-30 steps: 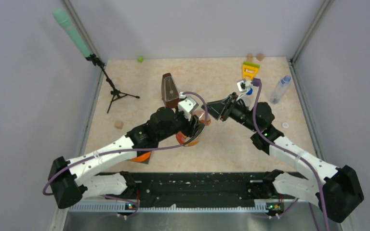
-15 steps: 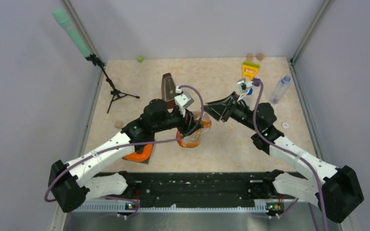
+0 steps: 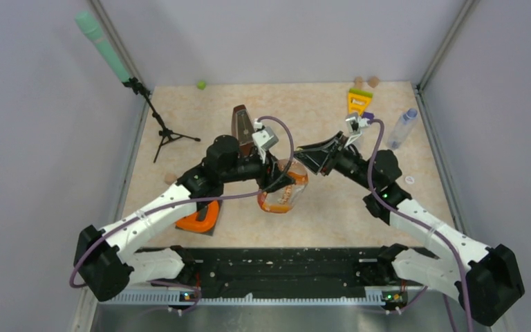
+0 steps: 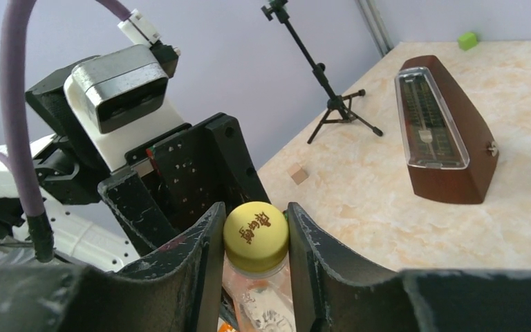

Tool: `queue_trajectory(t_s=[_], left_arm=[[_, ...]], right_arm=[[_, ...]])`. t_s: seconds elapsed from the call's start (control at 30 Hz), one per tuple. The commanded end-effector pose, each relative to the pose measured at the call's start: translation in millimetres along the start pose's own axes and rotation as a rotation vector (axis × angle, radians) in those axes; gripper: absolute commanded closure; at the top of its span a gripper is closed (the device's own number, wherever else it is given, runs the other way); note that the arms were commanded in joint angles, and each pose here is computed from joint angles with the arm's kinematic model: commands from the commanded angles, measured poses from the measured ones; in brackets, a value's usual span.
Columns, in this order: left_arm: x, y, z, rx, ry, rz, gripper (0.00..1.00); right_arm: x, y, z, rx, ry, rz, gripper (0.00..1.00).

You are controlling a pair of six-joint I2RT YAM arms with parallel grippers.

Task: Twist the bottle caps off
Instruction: Unscrew the bottle cap from the plastic bottle.

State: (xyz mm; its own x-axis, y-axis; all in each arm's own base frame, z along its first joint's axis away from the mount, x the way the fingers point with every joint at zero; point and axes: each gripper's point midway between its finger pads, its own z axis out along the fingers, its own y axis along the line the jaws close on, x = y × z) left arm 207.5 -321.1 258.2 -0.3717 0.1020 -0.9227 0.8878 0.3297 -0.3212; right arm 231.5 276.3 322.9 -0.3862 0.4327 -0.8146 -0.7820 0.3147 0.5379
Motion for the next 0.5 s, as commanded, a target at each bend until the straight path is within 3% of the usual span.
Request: queue_trajectory(t_s=[0.0, 0.07, 0.13, 0.47], left_arm=[[-7, 8, 9, -0.066, 0.008, 0.041, 1.0], [-5, 14, 9, -0.133, 0.014, 0.061, 1.0], [-5, 24, 9, -0.231, 0.022, 0.088, 1.0], [-22, 31, 0, -0.433, -0.084, 0.147, 1.0]], right_arm=[[-5, 16, -1, -0.028, -0.015, -0.015, 0.59], [-11, 12, -5, -0.007, -0.074, 0.007, 0.43], [-14, 7, -8, 0.023, -0.112, 0.034, 0.39], [-15, -15, -3, 0.146, -0.123, 0.099, 0.47]])
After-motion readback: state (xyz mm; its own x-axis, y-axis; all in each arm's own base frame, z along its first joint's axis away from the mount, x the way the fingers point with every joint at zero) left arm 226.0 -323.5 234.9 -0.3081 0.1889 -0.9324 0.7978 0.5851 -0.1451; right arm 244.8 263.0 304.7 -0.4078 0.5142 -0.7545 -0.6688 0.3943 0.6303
